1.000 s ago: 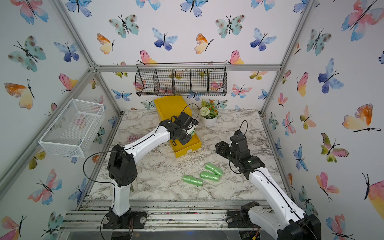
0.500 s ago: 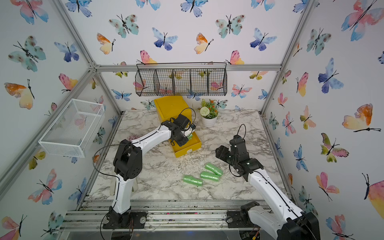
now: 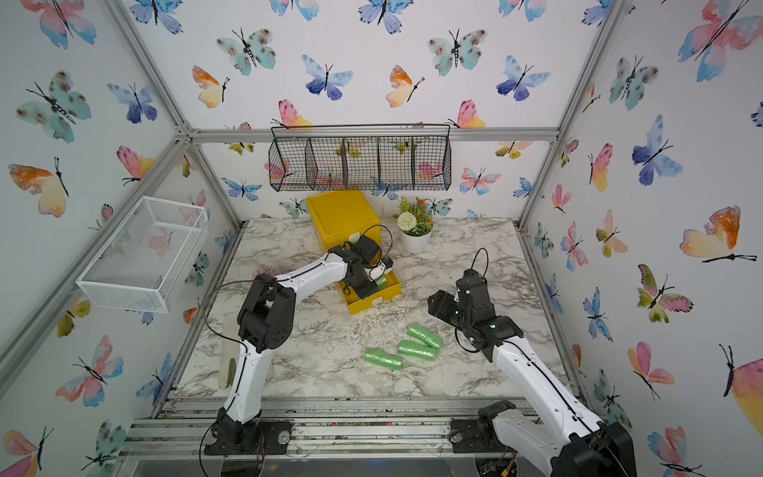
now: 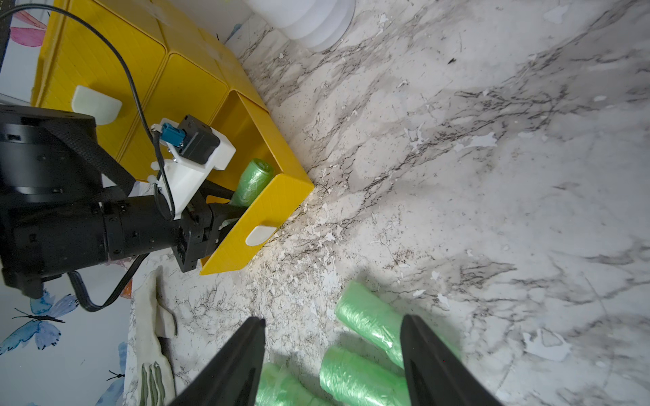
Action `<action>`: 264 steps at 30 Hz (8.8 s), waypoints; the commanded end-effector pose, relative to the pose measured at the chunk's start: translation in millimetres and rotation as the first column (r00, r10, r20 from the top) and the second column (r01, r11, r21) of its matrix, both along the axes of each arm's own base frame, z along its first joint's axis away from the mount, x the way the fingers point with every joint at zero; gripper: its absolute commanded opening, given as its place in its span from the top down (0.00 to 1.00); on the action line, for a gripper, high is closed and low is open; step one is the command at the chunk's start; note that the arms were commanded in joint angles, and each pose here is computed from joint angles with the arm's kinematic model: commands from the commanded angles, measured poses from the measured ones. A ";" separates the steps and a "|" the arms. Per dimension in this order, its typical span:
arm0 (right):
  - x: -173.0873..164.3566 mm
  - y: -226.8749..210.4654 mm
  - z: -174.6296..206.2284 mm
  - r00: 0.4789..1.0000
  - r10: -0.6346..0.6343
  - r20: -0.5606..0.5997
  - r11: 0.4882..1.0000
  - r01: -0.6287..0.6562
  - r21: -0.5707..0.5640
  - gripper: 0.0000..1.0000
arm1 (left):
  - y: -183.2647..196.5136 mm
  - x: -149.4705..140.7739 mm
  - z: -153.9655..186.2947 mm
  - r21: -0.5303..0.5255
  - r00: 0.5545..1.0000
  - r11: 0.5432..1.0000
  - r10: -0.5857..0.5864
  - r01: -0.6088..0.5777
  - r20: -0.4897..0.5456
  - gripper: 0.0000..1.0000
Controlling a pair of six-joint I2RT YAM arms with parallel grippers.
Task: Sort the rolls of trash bags by color and place them into the drawer
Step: Place the roll of trash bags in the drawer, then pick up the roll of trash bags from the center of the board, then place the roll of trash bags in the drawer.
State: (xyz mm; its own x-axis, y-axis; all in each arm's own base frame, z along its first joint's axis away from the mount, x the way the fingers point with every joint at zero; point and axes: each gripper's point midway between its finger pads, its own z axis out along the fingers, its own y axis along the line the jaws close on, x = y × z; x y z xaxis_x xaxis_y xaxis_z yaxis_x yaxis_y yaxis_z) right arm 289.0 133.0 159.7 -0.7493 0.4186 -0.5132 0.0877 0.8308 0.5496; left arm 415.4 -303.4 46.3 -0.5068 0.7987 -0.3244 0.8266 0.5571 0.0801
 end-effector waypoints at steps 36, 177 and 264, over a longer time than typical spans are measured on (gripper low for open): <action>-2.4 0.6 4.4 1.000 -0.011 -0.008 0.999 0.011 0.038 0.32 | 15.1 -5.7 256.9 -0.346 0.910 0.938 0.169 -0.030 0.378 0.57; 138.8 217.3 -26.3 0.896 -0.373 -0.242 0.882 0.423 0.209 0.83 | 191.7 -109.8 211.6 -0.662 0.655 0.642 0.697 -0.388 0.292 0.35; 20.7 -7.4 62.0 0.924 -0.295 0.245 0.945 0.319 -0.068 0.49 | 120.7 -135.8 185.6 -0.596 0.828 0.715 0.542 -0.364 0.145 0.33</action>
